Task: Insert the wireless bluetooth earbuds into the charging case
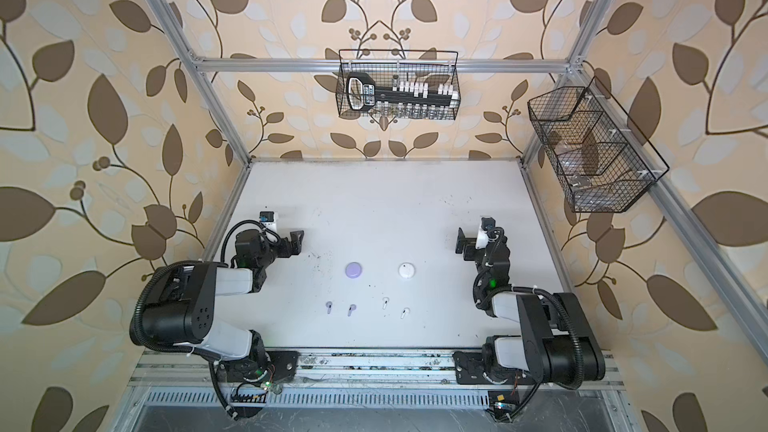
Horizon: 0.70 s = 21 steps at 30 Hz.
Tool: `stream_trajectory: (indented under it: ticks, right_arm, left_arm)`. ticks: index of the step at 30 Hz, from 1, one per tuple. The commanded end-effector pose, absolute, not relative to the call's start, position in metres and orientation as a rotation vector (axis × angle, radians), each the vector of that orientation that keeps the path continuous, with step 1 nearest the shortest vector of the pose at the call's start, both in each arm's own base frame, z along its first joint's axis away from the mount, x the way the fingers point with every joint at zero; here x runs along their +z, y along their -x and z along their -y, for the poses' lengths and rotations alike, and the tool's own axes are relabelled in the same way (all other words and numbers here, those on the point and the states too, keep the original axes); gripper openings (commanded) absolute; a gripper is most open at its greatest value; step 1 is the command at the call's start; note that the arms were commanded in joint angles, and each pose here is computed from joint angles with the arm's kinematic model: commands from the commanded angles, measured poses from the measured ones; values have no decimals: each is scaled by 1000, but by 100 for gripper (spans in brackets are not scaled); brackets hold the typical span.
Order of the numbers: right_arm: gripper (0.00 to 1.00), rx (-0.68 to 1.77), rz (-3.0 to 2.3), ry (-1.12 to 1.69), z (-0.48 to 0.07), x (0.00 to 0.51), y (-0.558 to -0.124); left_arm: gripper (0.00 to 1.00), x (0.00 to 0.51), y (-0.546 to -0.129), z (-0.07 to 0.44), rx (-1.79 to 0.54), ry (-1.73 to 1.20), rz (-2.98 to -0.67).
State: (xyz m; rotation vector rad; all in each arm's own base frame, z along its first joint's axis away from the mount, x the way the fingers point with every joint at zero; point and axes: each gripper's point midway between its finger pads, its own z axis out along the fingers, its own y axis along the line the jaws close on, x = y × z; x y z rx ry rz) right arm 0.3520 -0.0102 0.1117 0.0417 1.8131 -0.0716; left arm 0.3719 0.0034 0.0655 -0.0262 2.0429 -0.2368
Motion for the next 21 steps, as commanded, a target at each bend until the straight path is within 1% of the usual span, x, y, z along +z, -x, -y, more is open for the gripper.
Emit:
stream_trajectory:
  ticks: [1, 21]
  right_arm:
    - [100, -83, -1789, -33, 9, 117, -353]
    - [100, -79, -1789, -32, 9, 117, -354]
  left_arm:
    - [99, 79, -382, -4, -227, 22, -2005]
    - [99, 79, -382, -4, -226, 22, -2003]
